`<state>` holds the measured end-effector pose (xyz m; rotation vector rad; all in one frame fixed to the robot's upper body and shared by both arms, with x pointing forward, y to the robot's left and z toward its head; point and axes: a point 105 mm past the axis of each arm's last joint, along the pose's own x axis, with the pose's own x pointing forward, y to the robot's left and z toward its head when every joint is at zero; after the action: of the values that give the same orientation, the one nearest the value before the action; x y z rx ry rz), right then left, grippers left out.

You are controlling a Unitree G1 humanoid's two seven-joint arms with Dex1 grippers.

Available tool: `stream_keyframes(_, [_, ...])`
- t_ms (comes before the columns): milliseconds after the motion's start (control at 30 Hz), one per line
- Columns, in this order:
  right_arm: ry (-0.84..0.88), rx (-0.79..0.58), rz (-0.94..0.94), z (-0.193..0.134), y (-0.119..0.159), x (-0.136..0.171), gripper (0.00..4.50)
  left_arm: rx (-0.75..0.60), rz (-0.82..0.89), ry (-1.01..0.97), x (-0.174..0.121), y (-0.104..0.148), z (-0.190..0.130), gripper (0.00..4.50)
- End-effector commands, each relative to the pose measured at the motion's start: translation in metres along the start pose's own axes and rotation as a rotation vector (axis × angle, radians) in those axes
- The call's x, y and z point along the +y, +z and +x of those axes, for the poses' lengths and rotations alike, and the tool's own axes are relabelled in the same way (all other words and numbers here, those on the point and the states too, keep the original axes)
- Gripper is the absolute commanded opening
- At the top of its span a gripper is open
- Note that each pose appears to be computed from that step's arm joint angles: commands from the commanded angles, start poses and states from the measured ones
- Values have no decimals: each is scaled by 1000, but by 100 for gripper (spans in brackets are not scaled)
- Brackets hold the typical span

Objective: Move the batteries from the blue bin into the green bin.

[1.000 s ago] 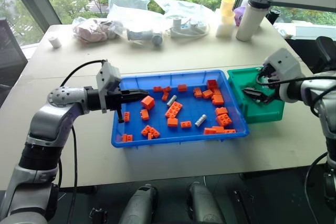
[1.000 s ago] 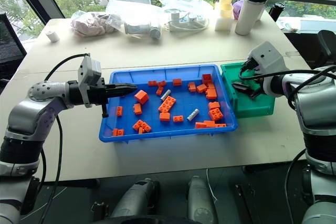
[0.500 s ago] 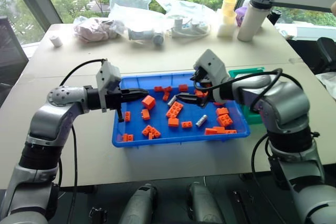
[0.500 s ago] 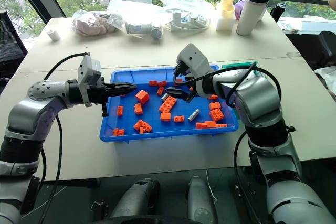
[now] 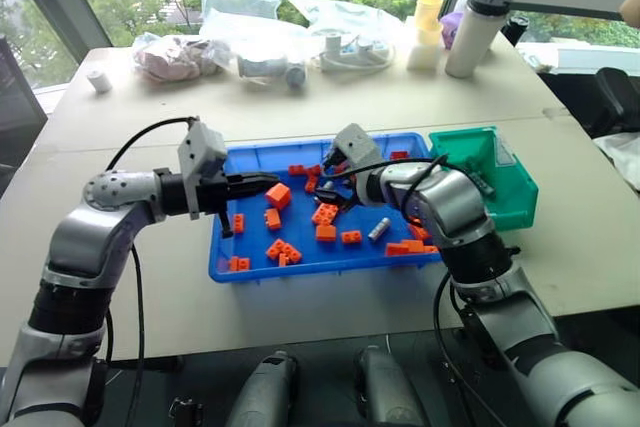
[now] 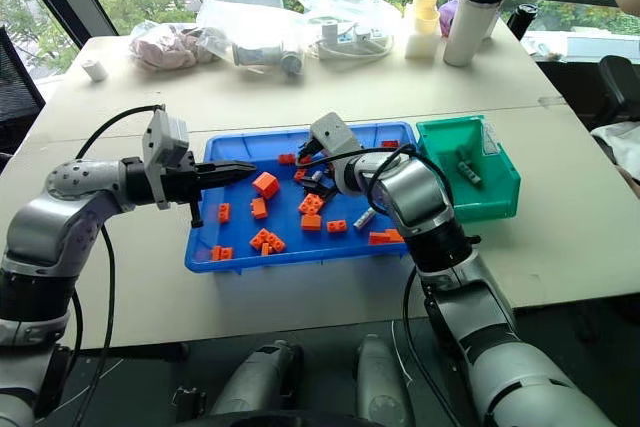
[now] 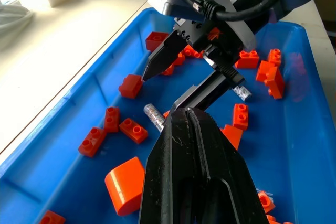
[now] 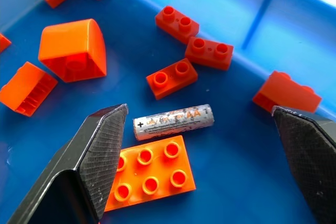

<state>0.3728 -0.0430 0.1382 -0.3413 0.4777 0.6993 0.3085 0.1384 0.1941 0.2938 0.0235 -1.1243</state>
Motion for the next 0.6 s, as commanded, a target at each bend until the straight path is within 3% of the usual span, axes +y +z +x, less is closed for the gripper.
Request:
stream_keyframes(33, [13,-46,-36,2,11,5,449,-12,43,21,1,10,-8,0])
stream_keyframes(567, [28,32,-111,19,-5,7,449,-12,45,29,0,8,-9,0])
stream_keyframes(600, [27,28,-111,19,-5,7,397,-12,45,29,0,8,-9,0])
